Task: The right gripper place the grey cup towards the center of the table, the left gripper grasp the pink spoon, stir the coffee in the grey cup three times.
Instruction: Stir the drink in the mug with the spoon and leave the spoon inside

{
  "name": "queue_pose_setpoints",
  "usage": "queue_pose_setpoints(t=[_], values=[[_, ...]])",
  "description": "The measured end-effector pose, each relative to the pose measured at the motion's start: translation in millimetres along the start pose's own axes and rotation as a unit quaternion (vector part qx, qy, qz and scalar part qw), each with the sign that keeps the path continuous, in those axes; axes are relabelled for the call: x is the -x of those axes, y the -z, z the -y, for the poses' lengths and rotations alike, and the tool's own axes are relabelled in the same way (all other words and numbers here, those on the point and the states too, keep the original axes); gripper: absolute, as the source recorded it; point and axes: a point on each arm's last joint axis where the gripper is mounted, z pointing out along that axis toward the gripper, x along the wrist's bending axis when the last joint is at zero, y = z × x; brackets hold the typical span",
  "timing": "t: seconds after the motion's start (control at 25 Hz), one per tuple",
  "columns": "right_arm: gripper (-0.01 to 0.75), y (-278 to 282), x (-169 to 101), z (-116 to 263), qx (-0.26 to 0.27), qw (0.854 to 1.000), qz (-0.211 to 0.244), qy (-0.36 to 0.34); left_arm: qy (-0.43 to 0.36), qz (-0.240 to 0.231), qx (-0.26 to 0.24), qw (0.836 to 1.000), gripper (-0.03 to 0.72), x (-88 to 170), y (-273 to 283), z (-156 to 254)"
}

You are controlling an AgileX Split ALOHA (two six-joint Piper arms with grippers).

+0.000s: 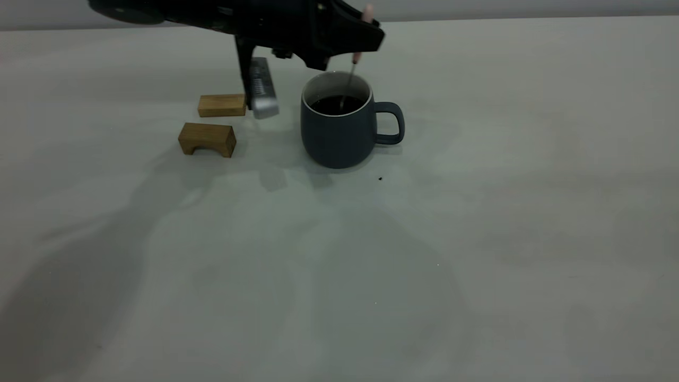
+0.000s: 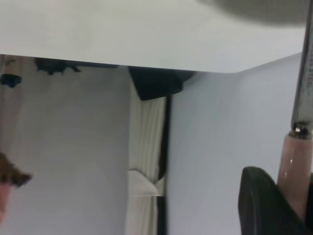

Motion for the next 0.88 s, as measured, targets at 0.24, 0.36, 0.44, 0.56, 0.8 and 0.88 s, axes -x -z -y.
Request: queue_pose_setpoints(t=[0.24,0.36,0.44,0.56,0.8,0.88], values=[[0.491,0,0,0,0.000,1.000,0.000,0.000,0.019,0.028,0.007,0.999,0.139,12,4,-4],[0.491,0,0,0,0.000,1.000,0.000,0.000,0.010,0.028,0.002,1.000,0.139,15,-3,-2],[0.491,0,0,0,0.000,1.000,0.000,0.000,0.006,0.018,-0.004,1.000,0.139,13,-11,0],[0.491,0,0,0,0.000,1.000,0.000,0.000,0.003,-0.008,-0.016,1.000,0.139,4,-17,3],[0.491,0,0,0,0.000,1.000,0.000,0.000,0.002,-0.074,-0.011,0.997,0.139,-8,-17,2],[0.491,0,0,0,0.000,1.000,0.000,0.000,0.015,-0.088,0.002,0.996,0.139,-6,-10,-3]])
